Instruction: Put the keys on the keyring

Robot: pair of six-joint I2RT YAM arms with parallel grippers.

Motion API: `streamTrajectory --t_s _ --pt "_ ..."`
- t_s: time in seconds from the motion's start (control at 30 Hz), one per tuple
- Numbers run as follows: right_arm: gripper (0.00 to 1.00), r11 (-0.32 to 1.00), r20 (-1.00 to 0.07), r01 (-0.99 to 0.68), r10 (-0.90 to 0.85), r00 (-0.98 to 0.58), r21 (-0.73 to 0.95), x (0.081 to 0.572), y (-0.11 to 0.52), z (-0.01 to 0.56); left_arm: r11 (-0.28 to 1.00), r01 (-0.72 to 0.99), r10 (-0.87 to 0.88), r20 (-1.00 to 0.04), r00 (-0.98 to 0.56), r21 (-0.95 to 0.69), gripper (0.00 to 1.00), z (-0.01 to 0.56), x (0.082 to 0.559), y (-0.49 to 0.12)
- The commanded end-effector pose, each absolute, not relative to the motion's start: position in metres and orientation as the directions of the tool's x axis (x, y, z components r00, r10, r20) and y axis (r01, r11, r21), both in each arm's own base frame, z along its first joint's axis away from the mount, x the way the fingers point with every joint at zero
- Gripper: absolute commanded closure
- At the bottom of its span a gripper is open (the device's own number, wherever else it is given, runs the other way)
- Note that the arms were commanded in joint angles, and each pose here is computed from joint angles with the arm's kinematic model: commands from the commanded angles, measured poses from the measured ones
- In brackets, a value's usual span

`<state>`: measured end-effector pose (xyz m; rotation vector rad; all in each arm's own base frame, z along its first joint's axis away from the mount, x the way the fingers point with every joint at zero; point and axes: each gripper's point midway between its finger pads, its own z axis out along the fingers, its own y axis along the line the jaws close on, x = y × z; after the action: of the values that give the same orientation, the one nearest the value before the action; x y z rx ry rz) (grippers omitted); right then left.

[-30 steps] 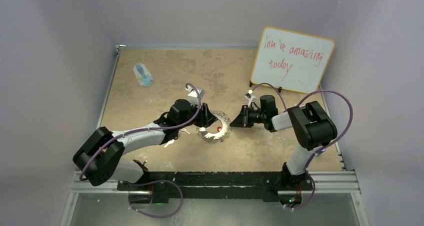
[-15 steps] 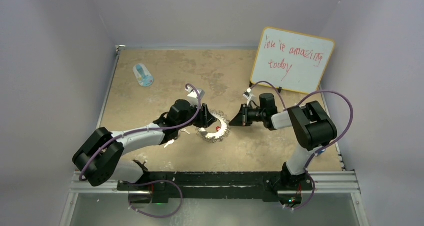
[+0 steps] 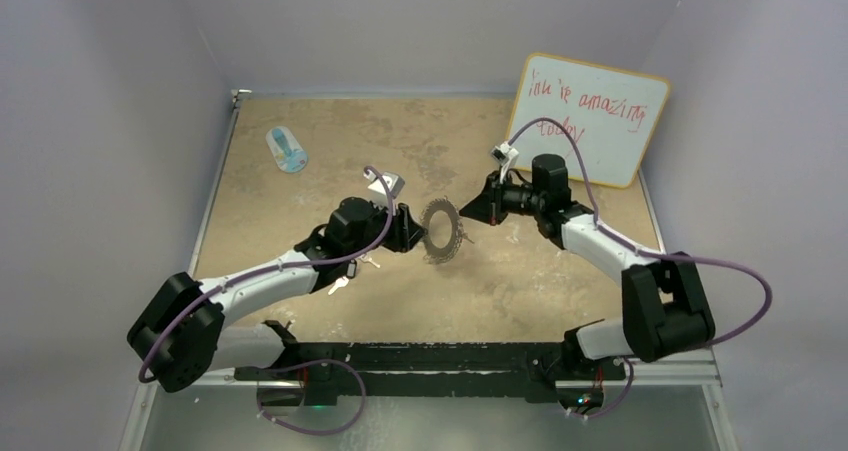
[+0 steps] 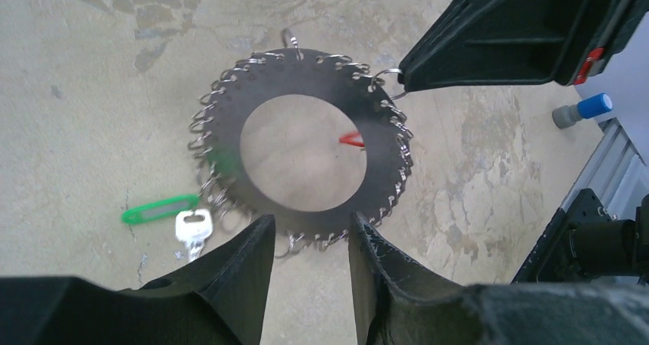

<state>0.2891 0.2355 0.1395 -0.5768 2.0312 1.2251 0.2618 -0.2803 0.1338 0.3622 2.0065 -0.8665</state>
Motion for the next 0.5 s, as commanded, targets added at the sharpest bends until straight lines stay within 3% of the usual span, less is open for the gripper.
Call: streamTrajectory --t_s 0.0,0.27,0.47 --pt "1.00 0.445 -0.875 -0.791 -0.033 -0.483 0.420 0.294 0.237 0.195 0.683 0.621 -0.114 -0.895 -0.431 -0.385 0.62 0.182 0.271 -0.285" --pt "1.00 0.388 -0.975 -0.897 0.038 -0.217 0.214 0.277 0.235 0.240 0.527 0.805 -0.016 -0.951 -0.310 -0.272 0.60 0.198 0.250 -0.303" --pt "1.00 0.339 -0.986 -0.927 0.015 -0.165 0.161 0.267 0.237 0.235 0.425 0.893 -0.021 -0.988 -0.153 -0.148 0.60 0.213 0.234 -0.306"
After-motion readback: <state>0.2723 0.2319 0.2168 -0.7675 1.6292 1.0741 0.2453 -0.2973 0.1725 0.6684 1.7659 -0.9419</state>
